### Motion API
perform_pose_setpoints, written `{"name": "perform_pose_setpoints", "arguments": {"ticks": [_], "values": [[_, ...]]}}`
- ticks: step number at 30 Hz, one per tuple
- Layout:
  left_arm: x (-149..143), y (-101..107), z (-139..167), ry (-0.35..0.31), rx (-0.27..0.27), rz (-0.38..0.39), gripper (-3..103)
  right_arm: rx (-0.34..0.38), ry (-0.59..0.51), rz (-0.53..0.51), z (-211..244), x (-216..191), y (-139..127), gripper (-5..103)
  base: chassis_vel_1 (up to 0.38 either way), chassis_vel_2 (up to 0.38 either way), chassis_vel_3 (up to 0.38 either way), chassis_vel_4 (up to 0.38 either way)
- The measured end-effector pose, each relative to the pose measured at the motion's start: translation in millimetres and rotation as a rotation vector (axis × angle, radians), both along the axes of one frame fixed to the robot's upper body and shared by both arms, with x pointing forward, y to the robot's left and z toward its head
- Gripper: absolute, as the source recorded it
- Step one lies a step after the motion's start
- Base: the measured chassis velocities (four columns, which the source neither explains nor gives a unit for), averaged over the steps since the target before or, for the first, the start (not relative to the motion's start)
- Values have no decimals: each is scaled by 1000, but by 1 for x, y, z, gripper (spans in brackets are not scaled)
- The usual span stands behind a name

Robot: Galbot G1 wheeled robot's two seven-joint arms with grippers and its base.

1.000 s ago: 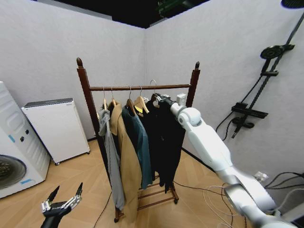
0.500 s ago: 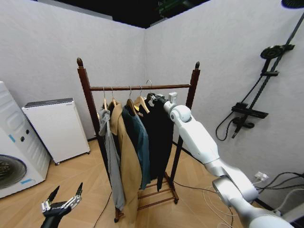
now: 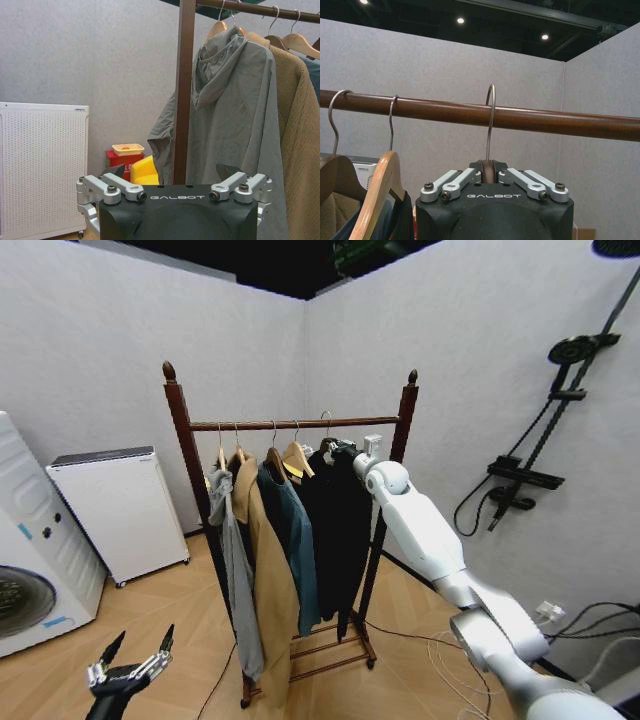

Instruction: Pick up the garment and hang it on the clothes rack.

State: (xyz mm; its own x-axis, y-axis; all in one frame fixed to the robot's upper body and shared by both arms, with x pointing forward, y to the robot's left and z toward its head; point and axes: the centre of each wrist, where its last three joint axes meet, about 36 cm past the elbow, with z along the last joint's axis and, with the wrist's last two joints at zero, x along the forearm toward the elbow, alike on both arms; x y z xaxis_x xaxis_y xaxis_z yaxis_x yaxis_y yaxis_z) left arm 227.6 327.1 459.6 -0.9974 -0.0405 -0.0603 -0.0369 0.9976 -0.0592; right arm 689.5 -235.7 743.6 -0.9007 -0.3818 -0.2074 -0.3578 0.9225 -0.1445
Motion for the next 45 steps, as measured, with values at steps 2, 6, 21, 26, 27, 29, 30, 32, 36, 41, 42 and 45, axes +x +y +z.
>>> {"name": "perform_pose_setpoints", "arguments": {"ticks": [2, 6, 21, 26, 27, 29, 30, 32, 36, 41, 42, 45], "values": [[0, 0, 0, 0, 0, 0, 100, 0, 0, 2, -1, 0, 0, 9, 0, 0, 0, 0], [0, 0, 0, 0, 0, 0, 100, -5, 2, 12, -3, -4, 4, 7, 0, 0, 0, 0], [0, 0, 0, 0, 0, 0, 100, -15, 2, 12, -6, -12, 7, 6, 0, 0, 0, 0], [0, 0, 0, 0, 0, 0, 100, 2, -16, 24, -4, -23, 3, 27, 0, 0, 0, 0], [0, 0, 0, 0, 0, 0, 100, 2, -16, 24, -4, -23, 3, 27, 0, 0, 0, 0], [0, 0, 0, 0, 0, 0, 100, 63, -16, 51, -4, -33, -1, 38, 0, 0, 0, 0], [0, 0, 0, 0, 0, 0, 100, 101, -12, 58, -3, -38, -4, 38, 0, 0, 0, 0], [0, 0, 0, 0, 0, 0, 100, 140, -15, 58, -3, -49, -13, 44, 0, 0, 0, 0], [0, 0, 0, 0, 0, 0, 100, 147, -15, 35, -7, -83, -37, 55, 0, 0, 0, 0], [0, 0, 0, 0, 0, 0, 100, 12, 39, -173, -118, -171, -73, 89, 0, 0, 0, 0], [0, 0, 0, 0, 0, 0, 100, 12, 39, -173, -118, -171, -73, 89, 0, 0, 0, 0], [0, 0, 0, 0, 0, 0, 100, 20, 120, -263, -183, -193, -73, 99, 0, 0, 0, 0]]}}
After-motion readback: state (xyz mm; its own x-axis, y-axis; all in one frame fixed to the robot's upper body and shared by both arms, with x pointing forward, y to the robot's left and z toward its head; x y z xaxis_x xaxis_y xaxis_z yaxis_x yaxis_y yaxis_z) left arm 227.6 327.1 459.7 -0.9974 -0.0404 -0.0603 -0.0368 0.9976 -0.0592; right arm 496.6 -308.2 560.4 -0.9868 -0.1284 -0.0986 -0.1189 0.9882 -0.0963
